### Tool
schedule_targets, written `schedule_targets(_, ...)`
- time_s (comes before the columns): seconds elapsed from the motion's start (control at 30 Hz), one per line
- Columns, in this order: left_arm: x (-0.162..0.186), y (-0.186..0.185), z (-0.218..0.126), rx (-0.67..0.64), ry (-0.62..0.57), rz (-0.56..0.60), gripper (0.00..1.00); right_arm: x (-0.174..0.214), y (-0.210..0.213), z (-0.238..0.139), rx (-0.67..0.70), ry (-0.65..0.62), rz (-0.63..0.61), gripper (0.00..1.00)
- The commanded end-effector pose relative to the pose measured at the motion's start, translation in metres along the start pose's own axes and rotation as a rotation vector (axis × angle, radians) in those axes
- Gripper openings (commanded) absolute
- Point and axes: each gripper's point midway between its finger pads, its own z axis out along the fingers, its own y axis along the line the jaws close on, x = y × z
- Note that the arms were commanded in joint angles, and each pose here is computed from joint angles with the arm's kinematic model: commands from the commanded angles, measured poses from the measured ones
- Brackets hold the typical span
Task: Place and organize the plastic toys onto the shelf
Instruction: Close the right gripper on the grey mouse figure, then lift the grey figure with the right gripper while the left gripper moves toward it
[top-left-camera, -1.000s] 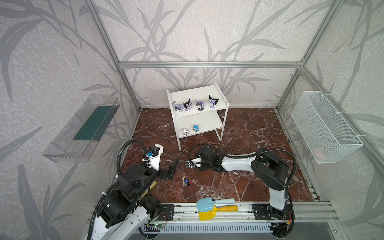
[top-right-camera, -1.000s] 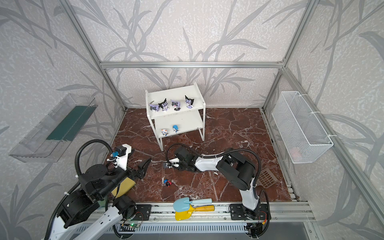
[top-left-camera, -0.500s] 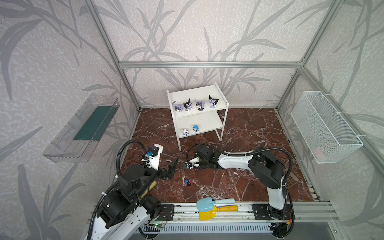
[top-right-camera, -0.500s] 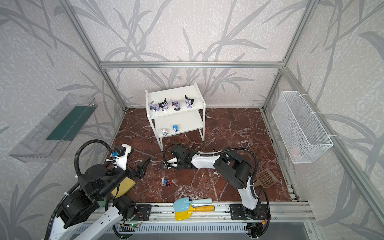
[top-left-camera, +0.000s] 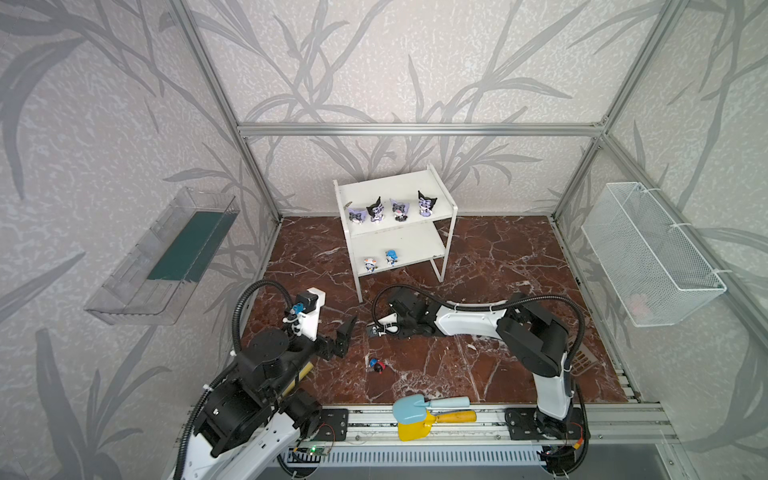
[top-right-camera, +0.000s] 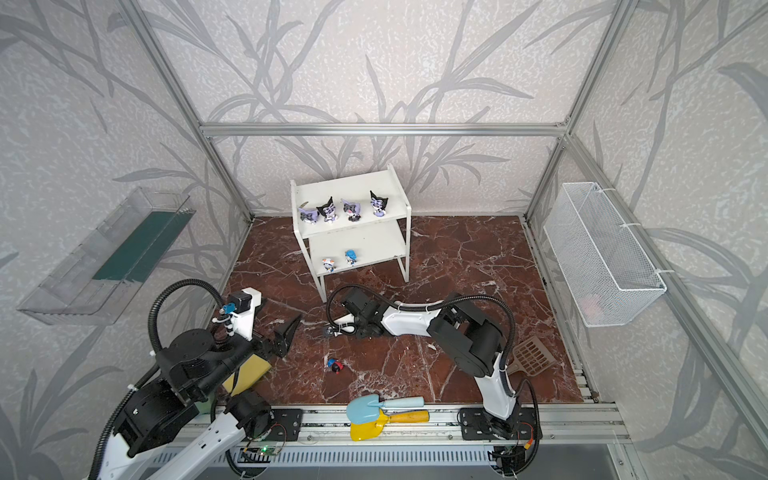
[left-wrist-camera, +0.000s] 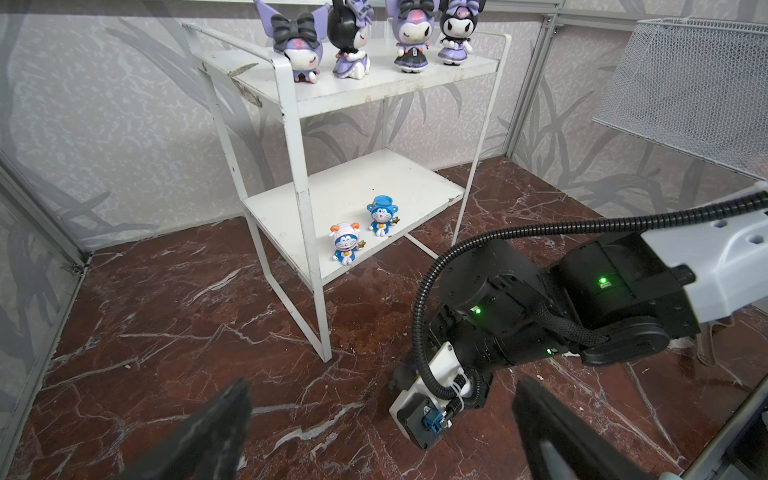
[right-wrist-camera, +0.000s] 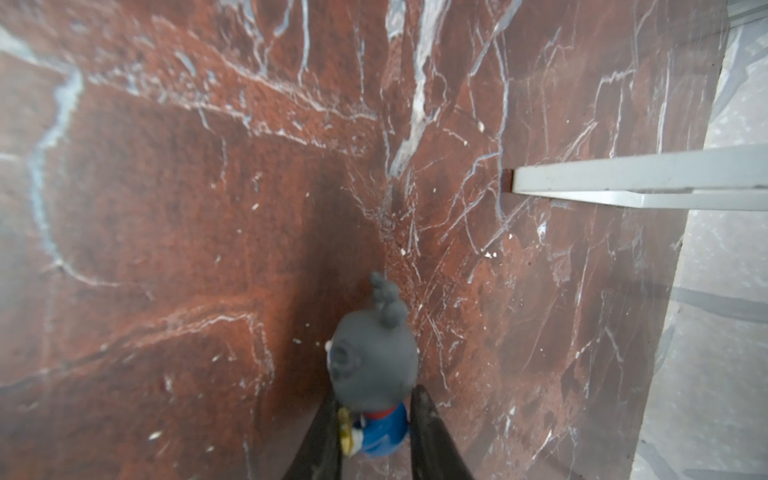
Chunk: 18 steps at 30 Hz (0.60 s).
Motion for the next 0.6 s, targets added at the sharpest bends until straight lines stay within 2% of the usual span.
schedule_targets(0.0, -0.002, 0.002, 0.0, -0.009, -0.015, 0.005, 0.99, -0.002, 0.0, -0.017, -0.003, -0.042, 0.064, 0.16)
schedule_targets(0.23, -0.002, 0.001, 0.001, -0.004, -0.012, 0.005, 0.99, -0.003, -0.012, -0.051, 0.061, -0.197, 0.277, 0.17)
schedule_targets(0.4, -0.001, -0.001, 0.003, 0.003, -0.005, 0.006, 0.99, 0.003, -0.029, -0.087, 0.12, -0.396, 0.518, 0.17)
schedule_targets(0.57, 0.0, -0.003, 0.006, 0.013, 0.007, 0.005, 1.0, 0.013, -0.044, -0.117, 0.156, -0.557, 0.703, 0.17)
